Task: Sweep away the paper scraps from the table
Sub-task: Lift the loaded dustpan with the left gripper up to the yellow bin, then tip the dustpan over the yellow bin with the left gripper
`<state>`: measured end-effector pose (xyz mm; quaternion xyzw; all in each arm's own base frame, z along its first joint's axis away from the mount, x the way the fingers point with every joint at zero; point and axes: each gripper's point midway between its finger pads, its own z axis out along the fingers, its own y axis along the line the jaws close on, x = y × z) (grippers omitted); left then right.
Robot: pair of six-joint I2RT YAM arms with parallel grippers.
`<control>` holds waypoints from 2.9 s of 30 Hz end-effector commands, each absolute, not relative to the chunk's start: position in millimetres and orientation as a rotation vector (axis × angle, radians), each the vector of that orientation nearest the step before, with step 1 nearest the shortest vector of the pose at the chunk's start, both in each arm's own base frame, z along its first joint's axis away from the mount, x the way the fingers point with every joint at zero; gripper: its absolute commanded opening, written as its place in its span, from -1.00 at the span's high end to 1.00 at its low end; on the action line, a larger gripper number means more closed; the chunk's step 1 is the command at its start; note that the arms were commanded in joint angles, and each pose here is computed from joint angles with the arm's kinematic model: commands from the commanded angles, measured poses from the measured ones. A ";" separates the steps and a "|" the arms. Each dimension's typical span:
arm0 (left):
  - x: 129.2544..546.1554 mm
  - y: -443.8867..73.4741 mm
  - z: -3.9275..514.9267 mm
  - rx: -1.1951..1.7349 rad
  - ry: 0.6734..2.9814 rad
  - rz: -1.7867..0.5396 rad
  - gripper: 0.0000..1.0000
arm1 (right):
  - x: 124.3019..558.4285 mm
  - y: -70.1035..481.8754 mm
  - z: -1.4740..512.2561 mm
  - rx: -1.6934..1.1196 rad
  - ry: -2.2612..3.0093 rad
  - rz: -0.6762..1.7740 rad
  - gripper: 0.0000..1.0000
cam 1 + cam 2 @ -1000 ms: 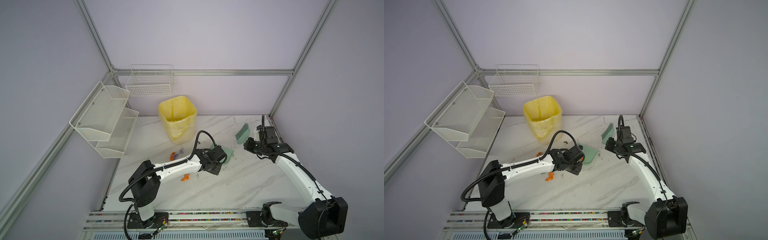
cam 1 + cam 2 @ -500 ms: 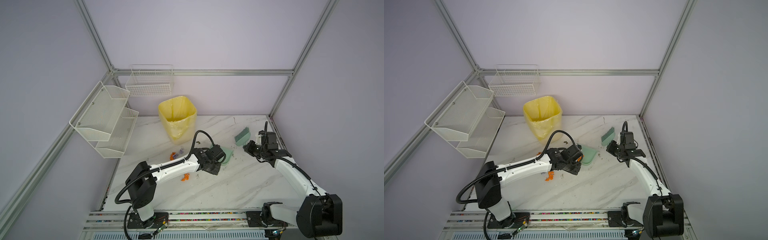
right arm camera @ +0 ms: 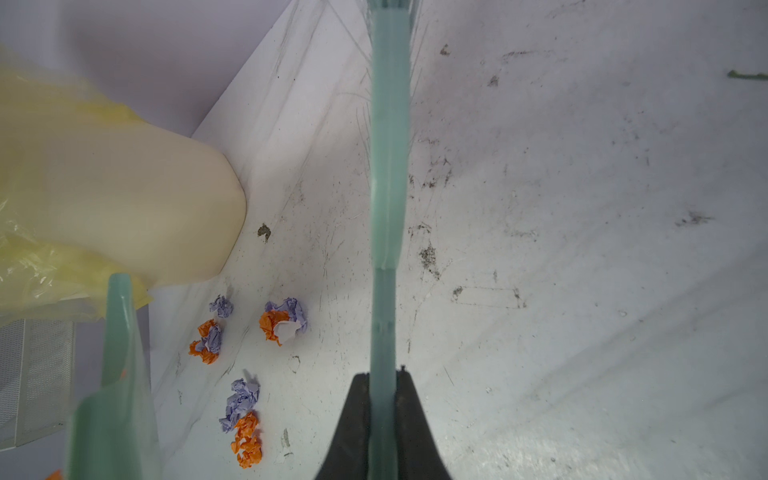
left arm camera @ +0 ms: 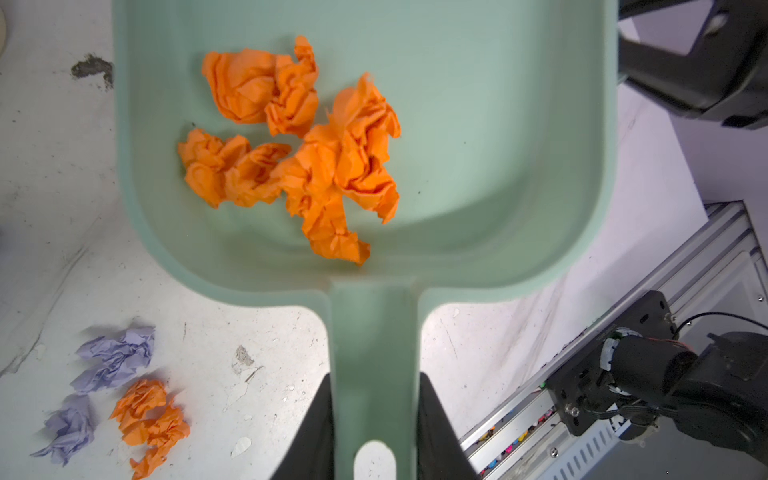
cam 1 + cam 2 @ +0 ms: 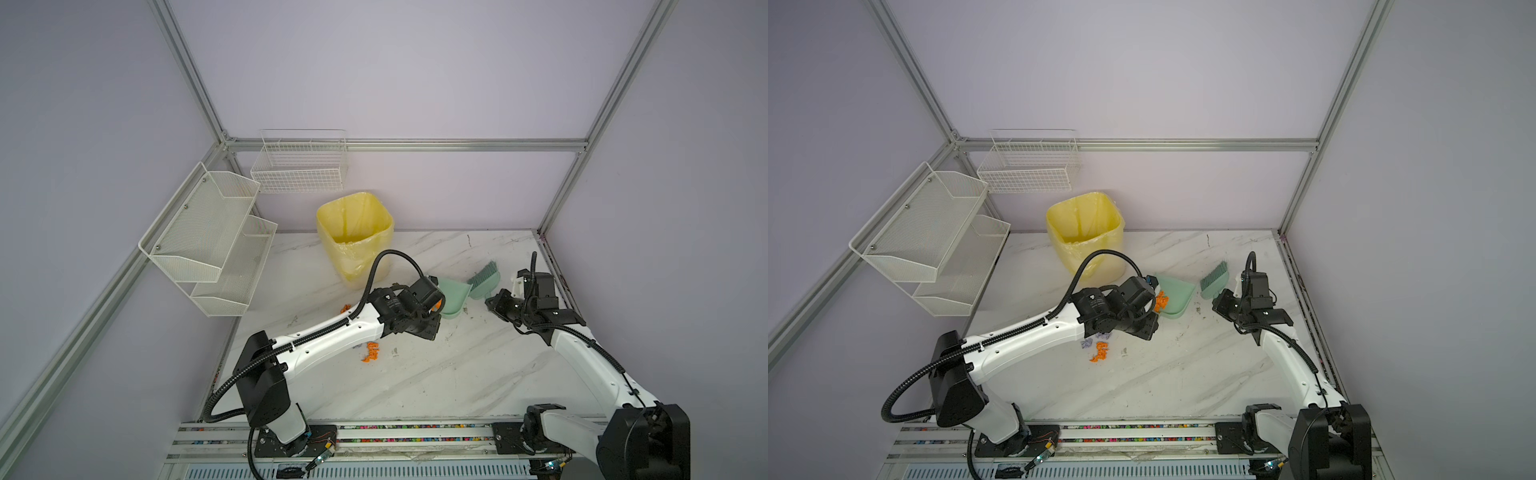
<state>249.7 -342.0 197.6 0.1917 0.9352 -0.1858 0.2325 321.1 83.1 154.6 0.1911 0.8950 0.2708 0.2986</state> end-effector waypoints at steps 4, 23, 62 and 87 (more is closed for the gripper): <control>274.9 -352.4 272.7 0.470 2.418 -0.693 0.82 | 324.0 79.9 171.8 0.453 2.340 0.686 1.00; 310.2 -343.3 327.8 0.377 2.326 -0.900 0.82 | 330.3 78.7 160.3 0.424 2.365 0.652 1.00; 374.1 -211.0 413.4 -0.007 2.059 -1.216 0.83 | 325.9 85.6 177.1 0.430 2.305 0.731 1.00; 396.9 -161.4 401.1 -0.322 1.741 -1.897 0.82 | 323.8 86.9 181.3 0.435 2.294 0.741 1.00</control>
